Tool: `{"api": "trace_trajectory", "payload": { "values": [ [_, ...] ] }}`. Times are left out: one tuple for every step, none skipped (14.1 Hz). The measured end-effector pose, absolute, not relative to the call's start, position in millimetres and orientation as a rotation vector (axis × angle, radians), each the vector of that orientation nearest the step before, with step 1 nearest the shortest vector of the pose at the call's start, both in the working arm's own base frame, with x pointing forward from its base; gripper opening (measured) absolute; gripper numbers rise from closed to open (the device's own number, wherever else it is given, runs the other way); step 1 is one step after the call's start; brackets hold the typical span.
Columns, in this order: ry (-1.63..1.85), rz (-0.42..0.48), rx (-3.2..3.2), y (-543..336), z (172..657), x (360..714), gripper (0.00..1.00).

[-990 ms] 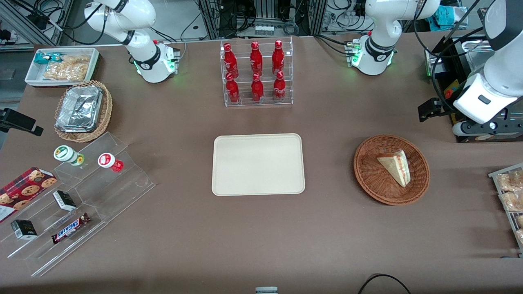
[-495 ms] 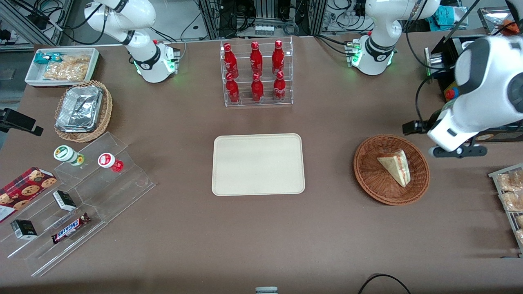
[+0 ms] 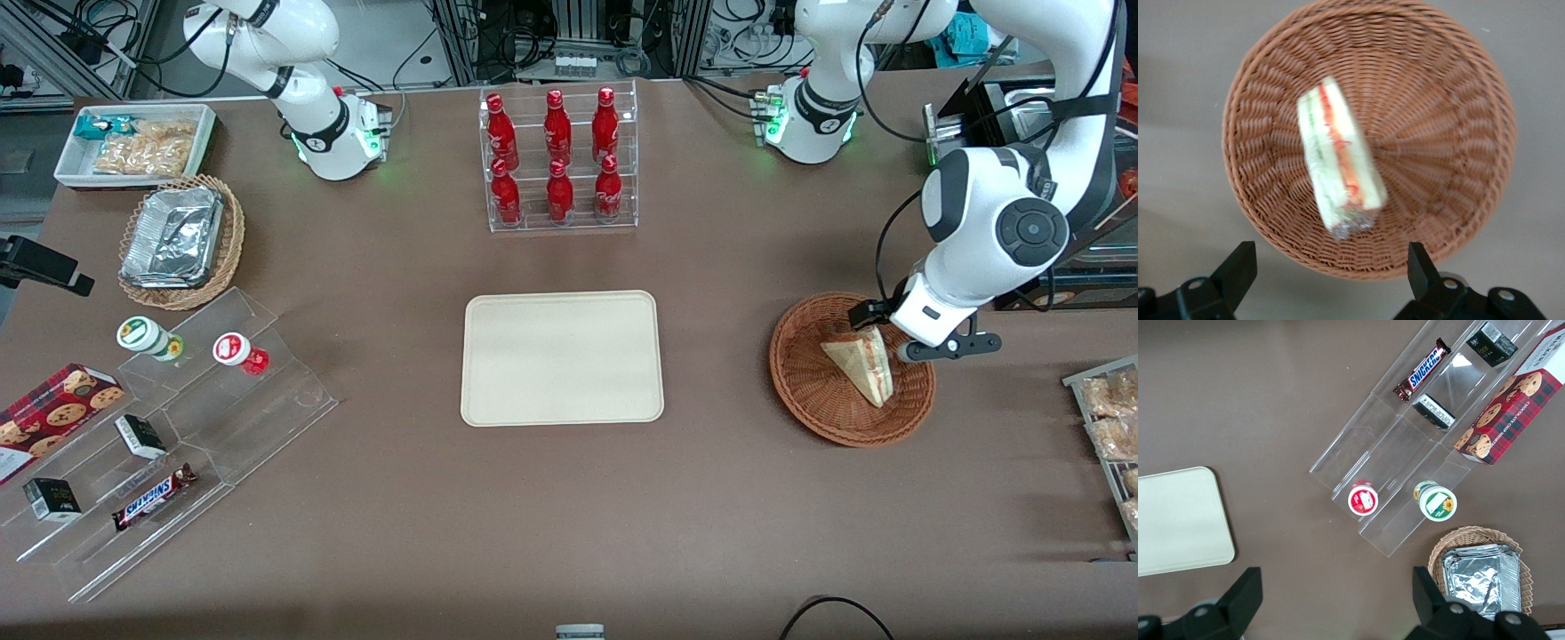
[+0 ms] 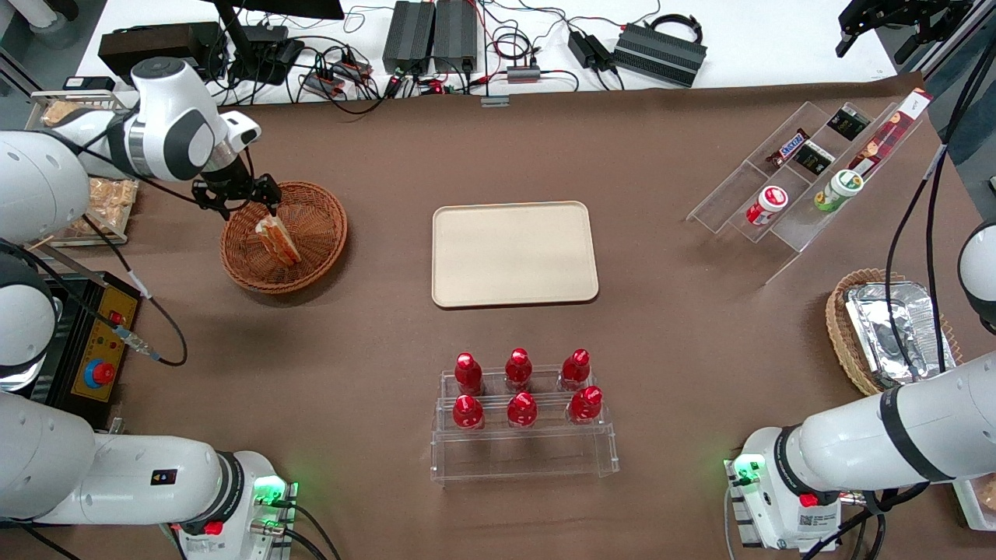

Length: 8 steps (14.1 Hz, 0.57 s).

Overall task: Place sandwich from basket to tray
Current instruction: 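Lower the left gripper and close it on the wrapped sandwich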

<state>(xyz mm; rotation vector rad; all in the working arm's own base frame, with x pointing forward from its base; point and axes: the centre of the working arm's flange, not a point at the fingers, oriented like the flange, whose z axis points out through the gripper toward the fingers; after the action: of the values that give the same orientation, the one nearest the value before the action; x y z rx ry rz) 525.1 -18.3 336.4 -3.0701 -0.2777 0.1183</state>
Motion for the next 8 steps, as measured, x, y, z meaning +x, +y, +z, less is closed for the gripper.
{"api": "trace_trajectory", "payload": {
  "values": [
    [-0.378,0.114,-3.058,-16,333,523,1.0],
    [-0.482,0.108,-3.041,-16,330,522,1.0],
    [-0.576,0.093,-3.026,-17,327,522,1.0],
    [-0.656,0.077,-3.011,-18,323,522,1.0],
    [-0.731,0.063,-2.996,-18,317,522,1.0],
    [-0.8,0.053,-2.98,-18,311,522,1.0],
    [-0.857,0.041,-2.967,-19,304,523,1.0],
    [-0.895,0.031,-2.959,-19,296,525,1.0]
  ]
}}
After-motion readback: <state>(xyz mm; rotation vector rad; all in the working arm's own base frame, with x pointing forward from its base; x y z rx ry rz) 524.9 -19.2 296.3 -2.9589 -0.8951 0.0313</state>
